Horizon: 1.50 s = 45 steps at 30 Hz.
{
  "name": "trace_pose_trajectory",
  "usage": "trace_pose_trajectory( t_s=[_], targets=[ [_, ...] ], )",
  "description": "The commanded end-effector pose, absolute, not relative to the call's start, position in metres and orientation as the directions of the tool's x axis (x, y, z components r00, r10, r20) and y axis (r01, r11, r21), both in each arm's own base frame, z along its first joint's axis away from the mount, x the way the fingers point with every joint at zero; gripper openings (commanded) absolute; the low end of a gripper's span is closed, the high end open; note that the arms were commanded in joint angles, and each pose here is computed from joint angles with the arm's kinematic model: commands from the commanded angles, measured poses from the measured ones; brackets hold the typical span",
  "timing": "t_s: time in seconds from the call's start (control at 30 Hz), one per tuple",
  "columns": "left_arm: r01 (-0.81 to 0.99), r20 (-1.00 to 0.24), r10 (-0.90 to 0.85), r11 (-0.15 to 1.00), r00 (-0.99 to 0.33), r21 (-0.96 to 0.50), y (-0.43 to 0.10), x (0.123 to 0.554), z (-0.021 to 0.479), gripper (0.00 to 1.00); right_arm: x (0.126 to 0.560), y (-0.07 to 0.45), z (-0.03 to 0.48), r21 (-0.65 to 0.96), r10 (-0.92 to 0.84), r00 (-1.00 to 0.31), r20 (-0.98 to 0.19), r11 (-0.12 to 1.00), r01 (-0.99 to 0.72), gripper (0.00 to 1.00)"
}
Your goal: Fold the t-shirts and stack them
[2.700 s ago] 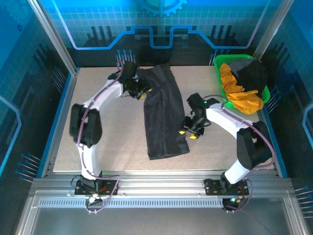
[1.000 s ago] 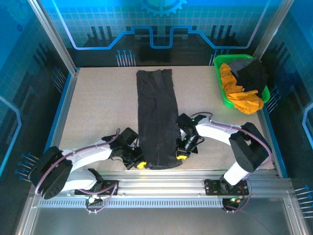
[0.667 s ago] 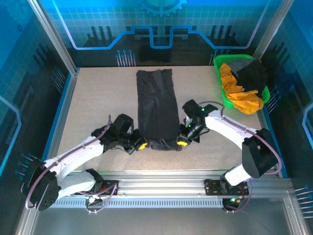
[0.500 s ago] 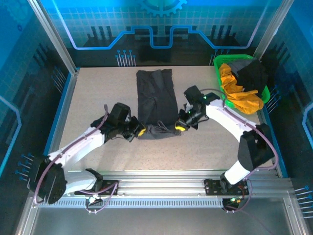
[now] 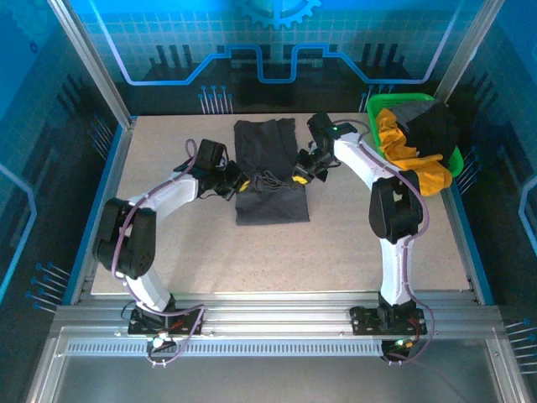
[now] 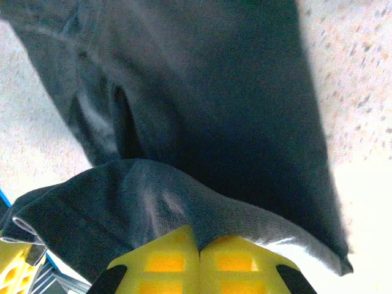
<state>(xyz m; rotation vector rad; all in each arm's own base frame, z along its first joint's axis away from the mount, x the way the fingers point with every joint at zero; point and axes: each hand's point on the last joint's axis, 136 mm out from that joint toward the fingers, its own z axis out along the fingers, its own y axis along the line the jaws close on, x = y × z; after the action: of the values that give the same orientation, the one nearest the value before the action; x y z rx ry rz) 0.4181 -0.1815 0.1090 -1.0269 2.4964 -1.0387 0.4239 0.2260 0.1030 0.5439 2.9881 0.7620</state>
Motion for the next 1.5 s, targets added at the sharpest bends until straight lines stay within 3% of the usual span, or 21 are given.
trace_pose_trajectory(
  t_s=[0.0, 0.03, 0.07, 0.13, 0.2, 0.3, 0.37, 0.5, 0.63, 0.8, 1.13, 1.27, 1.47],
  targets=[
    [-0.475, 0.023, -0.667, 0.505, -0.745, -0.721, -0.182, 0.446, 0.103, 0.0, 0.441, 0.218, 0.089, 0.457, 0.354, -0.929, 0.107, 0.813, 0.362, 0.0],
    [-0.479, 0.031, -0.665, 0.504, -0.747, -0.718, -0.182, 0.451, 0.099, 0.0, 0.445, 0.218, 0.084, 0.458, 0.347, -0.93, 0.119, 0.812, 0.362, 0.02],
    [-0.482, 0.039, -0.662, 0.503, -0.749, -0.717, -0.183, 0.456, 0.094, 0.06, 0.45, 0.219, 0.081, 0.459, 0.339, -0.932, 0.127, 0.813, 0.358, 0.12],
    [-0.481, 0.032, -0.661, 0.512, -0.75, -0.712, -0.181, 0.464, 0.093, 0.31, 0.461, 0.216, 0.087, 0.47, 0.33, -0.938, 0.108, 0.814, 0.341, 0.35],
    [-0.446, -0.024, -0.659, 0.535, -0.752, -0.718, -0.176, 0.469, 0.108, 0.48, 0.467, 0.206, 0.094, 0.47, 0.34, -0.937, 0.08, 0.816, 0.336, 0.47],
    [-0.447, -0.062, -0.667, 0.563, -0.742, -0.695, -0.166, 0.452, 0.125, 0.53, 0.464, 0.189, 0.115, 0.467, 0.35, -0.937, 0.023, 0.824, 0.319, 0.63],
    [-0.485, -0.062, -0.691, 0.566, -0.72, -0.667, -0.155, 0.425, 0.126, 0.52, 0.452, 0.181, 0.122, 0.453, 0.341, -0.94, -0.001, 0.838, 0.304, 0.65],
    [-0.62, 0.058, -0.757, 0.486, -0.651, -0.615, -0.148, 0.355, 0.096, 0.51, 0.404, 0.175, 0.109, 0.449, 0.346, -0.937, 0.043, 0.831, 0.328, 0.63],
    [-0.71, 0.198, -0.797, 0.357, -0.57, -0.608, -0.153, 0.32, 0.064, 0.52, 0.356, 0.181, 0.084, 0.464, 0.368, -0.921, 0.128, 0.799, 0.384, 0.61],
    [-0.736, 0.256, -0.802, 0.302, -0.54, -0.607, -0.164, 0.325, 0.044, 0.53, 0.33, 0.197, 0.053, 0.477, 0.395, -0.889, 0.232, 0.751, 0.458, 0.62],
    [-0.747, 0.292, -0.789, 0.291, -0.541, -0.598, -0.182, 0.339, 0.018, 0.48, 0.342, 0.211, 0.023, 0.465, 0.411, -0.857, 0.311, 0.72, 0.514, 0.55],
    [-0.739, 0.289, -0.794, 0.273, -0.535, -0.616, -0.185, 0.352, 0.018, 0.43, 0.348, 0.216, 0.017, 0.449, 0.417, -0.85, 0.321, 0.723, 0.525, 0.43],
    [-0.708, 0.226, -0.801, 0.311, -0.554, -0.634, -0.186, 0.358, 0.049, 0.44, 0.36, 0.218, 0.021, 0.454, 0.422, -0.853, 0.307, 0.723, 0.521, 0.2]
  ],
)
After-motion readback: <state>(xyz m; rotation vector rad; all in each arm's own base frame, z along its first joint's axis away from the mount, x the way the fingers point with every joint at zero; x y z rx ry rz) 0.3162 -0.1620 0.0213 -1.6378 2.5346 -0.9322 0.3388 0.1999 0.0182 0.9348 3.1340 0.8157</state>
